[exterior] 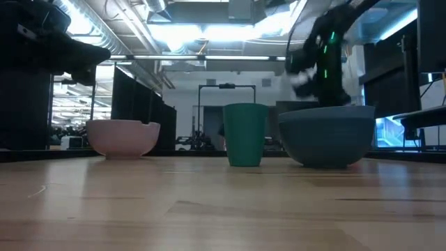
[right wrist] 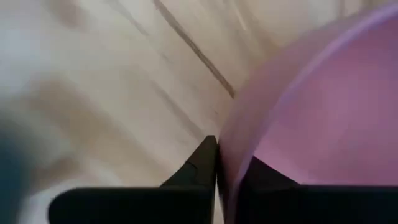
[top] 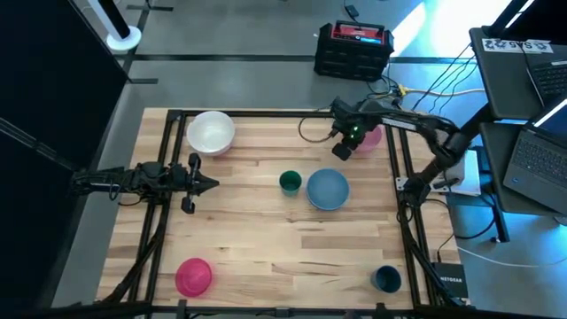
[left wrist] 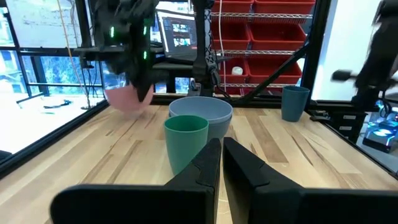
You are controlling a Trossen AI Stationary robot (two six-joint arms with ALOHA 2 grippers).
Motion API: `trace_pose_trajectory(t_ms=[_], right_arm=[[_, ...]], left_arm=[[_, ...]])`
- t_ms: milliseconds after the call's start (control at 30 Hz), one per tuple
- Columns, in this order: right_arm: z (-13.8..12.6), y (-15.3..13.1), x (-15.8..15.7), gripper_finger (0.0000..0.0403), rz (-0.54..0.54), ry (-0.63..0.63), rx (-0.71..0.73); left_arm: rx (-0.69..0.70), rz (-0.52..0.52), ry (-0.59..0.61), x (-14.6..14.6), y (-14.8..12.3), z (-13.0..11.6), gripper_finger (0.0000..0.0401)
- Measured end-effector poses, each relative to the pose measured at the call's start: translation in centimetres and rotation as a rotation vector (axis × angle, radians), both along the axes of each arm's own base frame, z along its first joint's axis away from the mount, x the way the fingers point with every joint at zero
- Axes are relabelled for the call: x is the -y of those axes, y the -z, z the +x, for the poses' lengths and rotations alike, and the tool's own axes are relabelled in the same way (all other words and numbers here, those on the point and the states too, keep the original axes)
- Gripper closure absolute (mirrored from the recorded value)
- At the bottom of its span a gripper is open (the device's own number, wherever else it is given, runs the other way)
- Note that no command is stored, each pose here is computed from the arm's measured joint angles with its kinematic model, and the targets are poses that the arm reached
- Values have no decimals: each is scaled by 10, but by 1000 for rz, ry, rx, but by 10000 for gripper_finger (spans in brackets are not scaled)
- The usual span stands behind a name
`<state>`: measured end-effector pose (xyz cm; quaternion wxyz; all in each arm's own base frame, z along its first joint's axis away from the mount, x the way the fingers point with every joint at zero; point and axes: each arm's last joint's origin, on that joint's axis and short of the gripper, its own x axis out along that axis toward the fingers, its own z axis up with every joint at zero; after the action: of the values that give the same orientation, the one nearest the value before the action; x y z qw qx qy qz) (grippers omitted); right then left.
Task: Nest bowls inside each other
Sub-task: Stack the pink bowl on top of the light blue bowl
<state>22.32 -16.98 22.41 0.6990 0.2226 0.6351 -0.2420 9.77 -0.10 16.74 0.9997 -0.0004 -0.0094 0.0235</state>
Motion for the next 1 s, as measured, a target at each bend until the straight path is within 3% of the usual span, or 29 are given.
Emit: trace_pose_trajectory(t_ms=[167,533,800,1000], right_arm=[[8,-62,-55,402,8,-177,144],[44,-74,-174,403,57,-502,191],[64,-46,-210,403,77,-631,90],[80,-17,-210,381,68,-629,-18]], left_arm=[[0,0,0,0,0,0,401],[0,0,0,0,0,0,401],[0,0,0,0,0,0,401],[0,0,0,0,0,0,401]])
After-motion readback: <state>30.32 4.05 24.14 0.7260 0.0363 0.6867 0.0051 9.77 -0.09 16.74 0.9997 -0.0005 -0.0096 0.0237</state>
